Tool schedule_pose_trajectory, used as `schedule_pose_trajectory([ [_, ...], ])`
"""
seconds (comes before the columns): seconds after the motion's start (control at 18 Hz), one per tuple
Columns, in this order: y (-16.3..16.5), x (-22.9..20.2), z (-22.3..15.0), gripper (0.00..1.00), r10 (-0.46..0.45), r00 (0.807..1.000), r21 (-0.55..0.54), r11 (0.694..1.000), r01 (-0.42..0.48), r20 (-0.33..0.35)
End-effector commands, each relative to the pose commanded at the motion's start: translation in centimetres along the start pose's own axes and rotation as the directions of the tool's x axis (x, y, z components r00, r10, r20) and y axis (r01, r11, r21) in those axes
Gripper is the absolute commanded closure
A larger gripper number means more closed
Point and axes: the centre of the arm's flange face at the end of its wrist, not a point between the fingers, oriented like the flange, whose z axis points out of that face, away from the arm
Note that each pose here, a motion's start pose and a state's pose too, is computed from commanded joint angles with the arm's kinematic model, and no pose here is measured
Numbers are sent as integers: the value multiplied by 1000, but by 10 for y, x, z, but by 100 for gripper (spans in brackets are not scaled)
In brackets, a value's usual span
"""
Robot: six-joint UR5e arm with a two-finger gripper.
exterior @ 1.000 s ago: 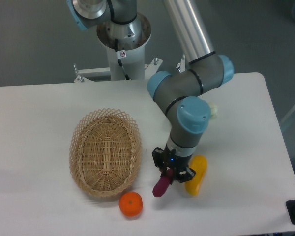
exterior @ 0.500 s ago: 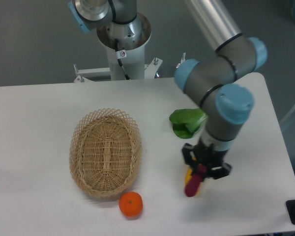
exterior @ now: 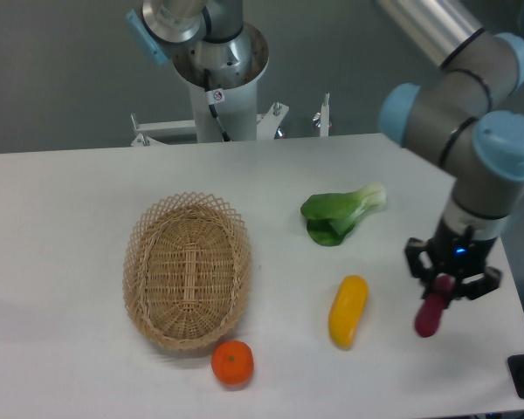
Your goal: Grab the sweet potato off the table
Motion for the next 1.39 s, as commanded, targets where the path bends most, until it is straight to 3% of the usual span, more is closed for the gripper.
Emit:
schedule_pose_trajectory([
  [0.22, 17, -11, 8, 86, 37, 999, -102, 994, -36, 11],
  [1.39, 26, -20, 6, 85, 46, 999, -114, 992, -45, 9],
])
